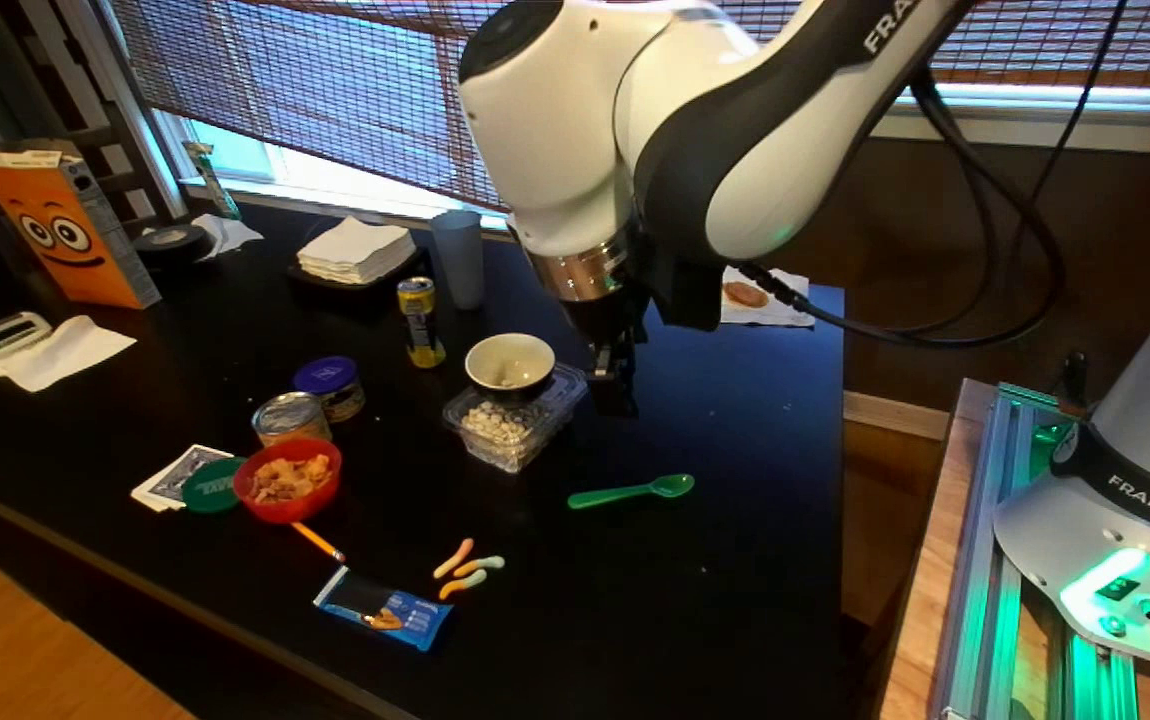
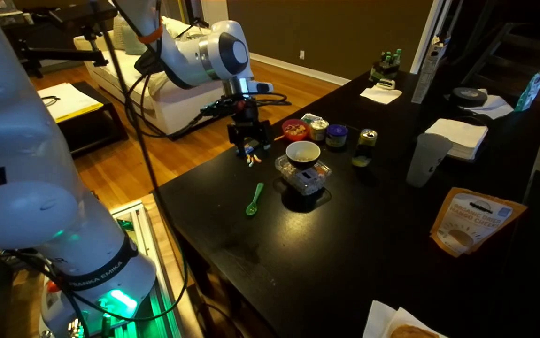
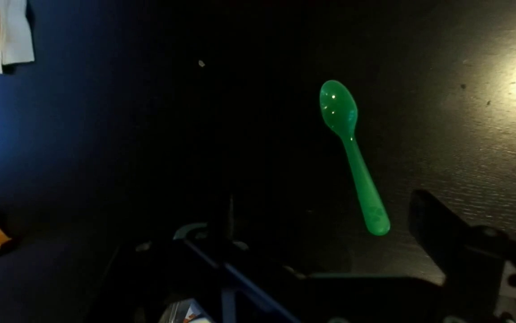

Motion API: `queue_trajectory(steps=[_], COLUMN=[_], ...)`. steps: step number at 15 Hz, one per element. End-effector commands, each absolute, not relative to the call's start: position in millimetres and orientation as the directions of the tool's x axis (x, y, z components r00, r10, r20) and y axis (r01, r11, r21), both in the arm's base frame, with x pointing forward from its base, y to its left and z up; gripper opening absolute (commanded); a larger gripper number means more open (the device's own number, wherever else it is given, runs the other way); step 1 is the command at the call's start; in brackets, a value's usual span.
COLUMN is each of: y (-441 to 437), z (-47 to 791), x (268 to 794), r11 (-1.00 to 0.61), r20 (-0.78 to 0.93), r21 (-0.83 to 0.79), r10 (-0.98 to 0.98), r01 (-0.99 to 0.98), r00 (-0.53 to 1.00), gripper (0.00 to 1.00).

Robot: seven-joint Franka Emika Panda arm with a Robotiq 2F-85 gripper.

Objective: Put the spoon in the bowl

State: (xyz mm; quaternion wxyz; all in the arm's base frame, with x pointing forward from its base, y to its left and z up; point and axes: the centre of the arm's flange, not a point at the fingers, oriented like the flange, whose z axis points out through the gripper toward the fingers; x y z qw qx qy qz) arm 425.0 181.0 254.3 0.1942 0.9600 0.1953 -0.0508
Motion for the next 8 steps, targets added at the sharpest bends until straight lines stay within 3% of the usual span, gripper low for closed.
queue_trajectory(steps=[1,8], y=[182.9,188.8], z=[247.0,200.1], x=[428.8,426.7], r11=[-0.842,-0.807], r20=[-0.182,-0.270], r21=[0.357,0.347], r10=[0.361,0.402], r01=[0.404,0.478], r00=[0.914,0.875], gripper=[1.00,1.00])
